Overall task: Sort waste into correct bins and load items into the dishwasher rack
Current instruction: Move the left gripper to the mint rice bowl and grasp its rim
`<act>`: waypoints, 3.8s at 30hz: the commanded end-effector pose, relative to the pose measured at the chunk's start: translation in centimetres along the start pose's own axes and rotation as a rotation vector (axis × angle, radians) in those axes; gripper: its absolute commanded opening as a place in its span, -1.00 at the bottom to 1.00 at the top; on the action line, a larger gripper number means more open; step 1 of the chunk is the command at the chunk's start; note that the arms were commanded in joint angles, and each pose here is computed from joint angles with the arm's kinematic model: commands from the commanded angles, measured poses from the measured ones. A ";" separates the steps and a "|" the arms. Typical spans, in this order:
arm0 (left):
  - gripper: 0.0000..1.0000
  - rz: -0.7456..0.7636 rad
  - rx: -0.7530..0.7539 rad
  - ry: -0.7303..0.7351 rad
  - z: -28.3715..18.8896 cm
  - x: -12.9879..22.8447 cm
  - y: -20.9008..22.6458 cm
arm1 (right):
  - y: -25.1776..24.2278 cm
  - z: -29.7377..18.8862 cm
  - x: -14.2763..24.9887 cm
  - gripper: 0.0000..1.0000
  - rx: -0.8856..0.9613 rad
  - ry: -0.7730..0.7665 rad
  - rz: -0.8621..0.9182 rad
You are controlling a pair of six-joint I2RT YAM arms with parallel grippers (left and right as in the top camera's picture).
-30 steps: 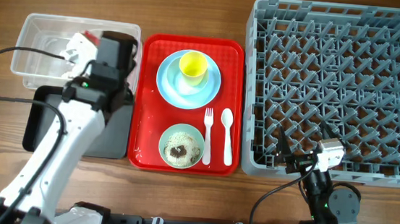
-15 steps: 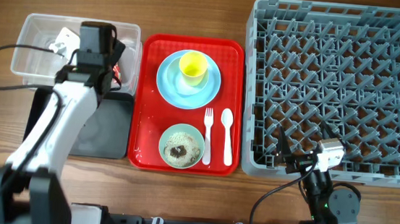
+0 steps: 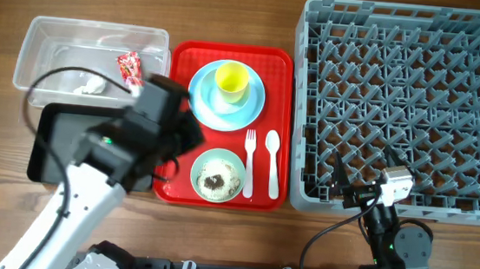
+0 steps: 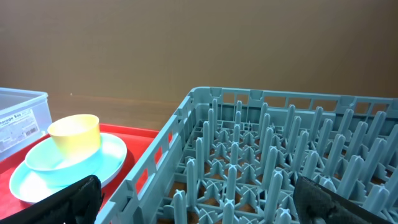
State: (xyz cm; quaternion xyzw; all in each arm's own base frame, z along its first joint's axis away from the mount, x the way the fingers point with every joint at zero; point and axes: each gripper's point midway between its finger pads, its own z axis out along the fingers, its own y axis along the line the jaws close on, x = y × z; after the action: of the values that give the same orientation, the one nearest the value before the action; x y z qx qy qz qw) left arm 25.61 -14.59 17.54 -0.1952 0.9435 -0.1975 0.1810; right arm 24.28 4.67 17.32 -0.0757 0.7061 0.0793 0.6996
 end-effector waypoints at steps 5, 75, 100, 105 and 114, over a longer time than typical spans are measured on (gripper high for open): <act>-0.92 0.330 -0.072 0.106 3.9 7.9 -3.2 | 0.1 0.0 -0.2 1.00 -0.007 -0.009 -0.005; -0.70 0.471 -0.474 0.069 7.8 5.5 2.0 | 0.1 0.0 -0.2 0.99 -0.007 -0.010 -0.006; -0.39 0.498 -0.570 0.029 10.8 4.8 3.5 | 0.1 0.0 -0.2 0.99 -0.007 -0.009 -0.006; -0.39 0.497 -0.572 0.025 10.9 4.8 3.6 | 0.1 0.0 -0.2 0.99 -0.007 -0.009 -0.006; -0.38 0.502 -0.588 0.021 11.8 5.3 5.3 | 0.1 0.0 -0.2 0.99 -0.007 -0.009 -0.006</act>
State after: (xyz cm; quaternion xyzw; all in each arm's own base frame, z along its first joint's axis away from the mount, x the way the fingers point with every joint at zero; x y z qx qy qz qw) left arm 24.15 -16.99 4.07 0.0045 0.9834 0.1115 0.1432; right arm 24.28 4.67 17.31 -0.0758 0.7062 0.0793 0.6995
